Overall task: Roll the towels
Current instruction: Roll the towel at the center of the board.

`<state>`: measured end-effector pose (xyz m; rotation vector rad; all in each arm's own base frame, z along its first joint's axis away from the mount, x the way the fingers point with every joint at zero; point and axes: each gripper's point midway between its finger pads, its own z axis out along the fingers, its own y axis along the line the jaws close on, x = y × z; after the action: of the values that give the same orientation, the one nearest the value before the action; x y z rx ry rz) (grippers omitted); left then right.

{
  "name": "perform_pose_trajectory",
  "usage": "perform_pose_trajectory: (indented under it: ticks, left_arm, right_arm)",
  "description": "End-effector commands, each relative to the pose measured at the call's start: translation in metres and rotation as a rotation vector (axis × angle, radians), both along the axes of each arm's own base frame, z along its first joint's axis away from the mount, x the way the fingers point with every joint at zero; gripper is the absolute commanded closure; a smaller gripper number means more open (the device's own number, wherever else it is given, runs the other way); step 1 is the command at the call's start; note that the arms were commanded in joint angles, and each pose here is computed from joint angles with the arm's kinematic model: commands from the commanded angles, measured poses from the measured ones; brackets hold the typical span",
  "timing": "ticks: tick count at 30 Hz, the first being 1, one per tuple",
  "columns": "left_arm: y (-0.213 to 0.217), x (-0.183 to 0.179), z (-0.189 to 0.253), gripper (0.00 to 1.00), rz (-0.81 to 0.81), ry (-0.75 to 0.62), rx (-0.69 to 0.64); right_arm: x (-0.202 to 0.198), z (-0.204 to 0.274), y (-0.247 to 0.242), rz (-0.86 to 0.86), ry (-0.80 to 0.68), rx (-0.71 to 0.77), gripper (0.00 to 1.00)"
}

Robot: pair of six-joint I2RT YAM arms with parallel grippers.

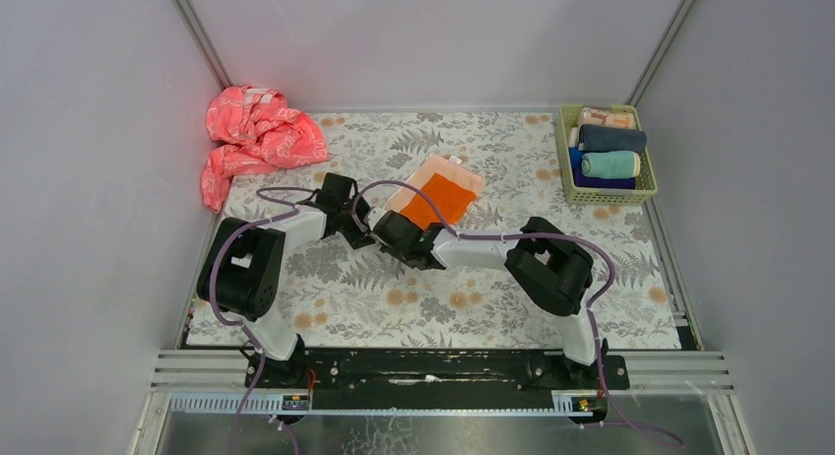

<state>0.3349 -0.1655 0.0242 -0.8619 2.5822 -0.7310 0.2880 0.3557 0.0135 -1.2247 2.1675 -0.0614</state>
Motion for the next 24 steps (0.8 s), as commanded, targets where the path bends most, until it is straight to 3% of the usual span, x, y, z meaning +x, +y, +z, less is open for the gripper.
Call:
perform_pose_trajectory:
  ticks: [1,3,4,9,15,19,24]
  left_arm:
    - [0.013,-0.004,-0.009,0.5,-0.001,0.027,0.075]
    - [0.014,-0.004,-0.002,0.47,-0.002,0.005,0.074]
    - [0.015,-0.004,0.002,0.45,-0.002,-0.003,0.074]
    - [0.025,-0.012,0.026,0.38,0.025,-0.047,0.055]
    - [0.038,-0.033,0.051,0.33,0.041,-0.088,0.055]
    - [0.036,-0.047,0.053,0.33,0.036,-0.086,0.027]
    - [0.029,-0.047,0.052,0.33,0.01,-0.075,-0.006]
  right_arm:
    - [-0.047,-0.055,-0.036,0.01,0.299,-0.107,0.87]
    - [-0.062,-0.042,-0.015,0.045,0.398,0.017,0.99]
    - [-0.073,-0.032,-0.001,0.077,0.465,0.096,1.0]
    - [-0.092,0.009,0.037,0.138,0.654,0.346,1.0]
    - [-0.086,0.044,0.048,0.103,0.896,0.667,1.0]
    - [-0.074,0.046,0.041,0.048,1.021,0.79,1.0]
    - [-0.066,0.031,0.035,-0.005,1.129,0.819,1.0]
